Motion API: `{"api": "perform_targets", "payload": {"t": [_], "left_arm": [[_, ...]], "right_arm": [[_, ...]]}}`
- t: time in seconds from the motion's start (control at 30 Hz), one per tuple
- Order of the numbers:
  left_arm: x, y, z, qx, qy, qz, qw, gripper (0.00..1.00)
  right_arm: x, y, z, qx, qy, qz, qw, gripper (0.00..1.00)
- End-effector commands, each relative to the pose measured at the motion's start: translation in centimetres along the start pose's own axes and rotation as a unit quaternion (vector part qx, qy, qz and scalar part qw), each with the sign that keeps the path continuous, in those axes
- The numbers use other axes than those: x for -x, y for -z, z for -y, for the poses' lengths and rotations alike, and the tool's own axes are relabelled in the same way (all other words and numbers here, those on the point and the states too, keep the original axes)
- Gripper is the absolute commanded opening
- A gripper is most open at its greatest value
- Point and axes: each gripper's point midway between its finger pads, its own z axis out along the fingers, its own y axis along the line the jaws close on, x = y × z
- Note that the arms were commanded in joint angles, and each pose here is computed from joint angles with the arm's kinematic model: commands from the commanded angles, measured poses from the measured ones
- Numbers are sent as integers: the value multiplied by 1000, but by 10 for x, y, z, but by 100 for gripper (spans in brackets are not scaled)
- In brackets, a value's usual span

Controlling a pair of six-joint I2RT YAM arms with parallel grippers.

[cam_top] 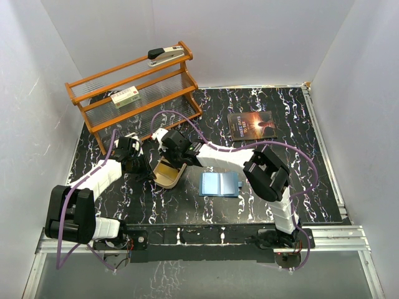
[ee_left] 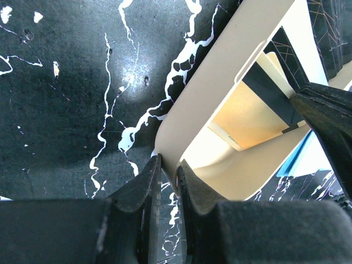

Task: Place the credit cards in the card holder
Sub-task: Adjust the credit card in the storage box.

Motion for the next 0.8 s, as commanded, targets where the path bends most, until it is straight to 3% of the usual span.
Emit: {"api": "perform_targets", "payload": {"t": [0.0, 0.27, 0.43, 0.63, 0.77], "left_arm": [[0, 6, 9, -14, 3, -9, 1000, 0], [1, 7, 9, -12, 8, -10, 1000, 0], [-1, 5, 12, -20, 9, -13, 1000, 0], [-1, 5, 12, -22, 9, -14, 1000, 0], [-1, 5, 12, -23, 8, -14, 1000, 0]], "right_arm": [[11, 16, 8, -11, -8, 20, 1000, 0], [25, 32, -6, 34, -22, 42, 998, 0], [22, 28, 0, 14, -21, 39, 999, 45], [14, 13, 2, 8, -7, 22, 1000, 83], [8, 3, 6, -6, 7, 10, 1000, 89]]}}
